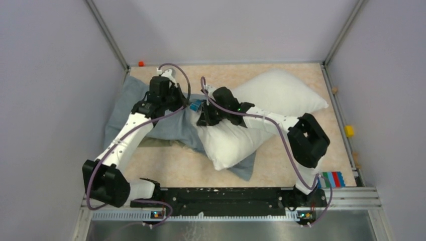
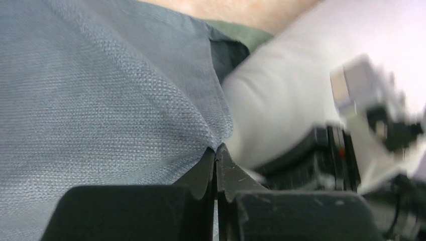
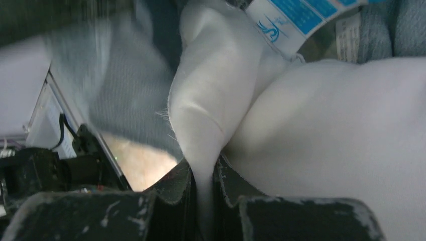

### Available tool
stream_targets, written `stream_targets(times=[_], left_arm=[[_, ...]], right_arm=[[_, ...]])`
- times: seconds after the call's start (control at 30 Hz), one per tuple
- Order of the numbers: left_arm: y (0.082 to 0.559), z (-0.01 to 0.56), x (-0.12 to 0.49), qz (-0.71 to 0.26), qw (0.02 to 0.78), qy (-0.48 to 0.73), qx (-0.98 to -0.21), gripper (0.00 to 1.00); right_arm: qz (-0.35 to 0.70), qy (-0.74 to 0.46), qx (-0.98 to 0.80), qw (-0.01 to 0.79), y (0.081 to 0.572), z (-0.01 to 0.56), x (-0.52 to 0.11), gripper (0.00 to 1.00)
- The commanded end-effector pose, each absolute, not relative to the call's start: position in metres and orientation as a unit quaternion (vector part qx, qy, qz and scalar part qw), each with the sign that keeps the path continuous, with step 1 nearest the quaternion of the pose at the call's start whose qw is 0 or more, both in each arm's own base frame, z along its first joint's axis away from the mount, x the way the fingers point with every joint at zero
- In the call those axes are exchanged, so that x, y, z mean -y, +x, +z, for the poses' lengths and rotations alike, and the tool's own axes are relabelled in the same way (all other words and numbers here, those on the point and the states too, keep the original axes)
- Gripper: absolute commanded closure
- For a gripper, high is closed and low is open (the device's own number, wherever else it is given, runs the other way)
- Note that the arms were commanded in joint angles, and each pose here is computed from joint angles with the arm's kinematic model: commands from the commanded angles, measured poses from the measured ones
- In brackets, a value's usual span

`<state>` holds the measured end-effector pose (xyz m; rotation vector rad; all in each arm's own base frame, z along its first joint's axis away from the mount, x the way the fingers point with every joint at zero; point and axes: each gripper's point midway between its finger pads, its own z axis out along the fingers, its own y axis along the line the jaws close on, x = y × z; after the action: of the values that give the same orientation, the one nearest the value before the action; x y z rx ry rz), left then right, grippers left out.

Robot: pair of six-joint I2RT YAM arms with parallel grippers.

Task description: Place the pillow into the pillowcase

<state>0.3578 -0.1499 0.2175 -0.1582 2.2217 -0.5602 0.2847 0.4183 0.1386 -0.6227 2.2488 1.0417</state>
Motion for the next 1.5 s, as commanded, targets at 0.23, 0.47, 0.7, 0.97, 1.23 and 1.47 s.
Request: stream_targets(times=[0.23, 0.47, 0.7, 0.97, 1.23, 1.47], left_arm=[[0.278, 0.223, 0.173, -0.314, 0.359, 0.066, -0.876, 1.0], [0.253, 0.252, 0.185, -0.366, 0.341, 0.085, -0.862, 1.0], [0.253, 0.241, 0.184, -0.366, 0.325, 0.054, -0.87, 1.0], [0.267, 0.217, 0.175, -0.332, 0.323, 0.013, -0.886, 1.0], [0.272, 0.221, 0.179, -0.344, 0.339, 0.016, -0.875, 1.0], [0.274, 0.218, 0.178, -0.342, 0.34, 0.022, -0.876, 1.0]], right_arm=[[0.343, -0.195, -0.825, 0.404, 0.407, 0.25, -0.456, 1.0], [0.296, -0.106, -0.845, 0.432, 0.459, 0.179, -0.447, 1.0], [0.279, -0.063, -0.843, 0.456, 0.458, 0.179, -0.426, 0.94], [0.362, -0.15, -0.808, 0.439, 0.397, 0.288, -0.423, 0.4], [0.306, -0.23, -0.814, 0.437, 0.326, 0.291, -0.37, 0.3], [0.188, -0.327, -0.819, 0.434, 0.261, 0.213, -0.357, 0.2]])
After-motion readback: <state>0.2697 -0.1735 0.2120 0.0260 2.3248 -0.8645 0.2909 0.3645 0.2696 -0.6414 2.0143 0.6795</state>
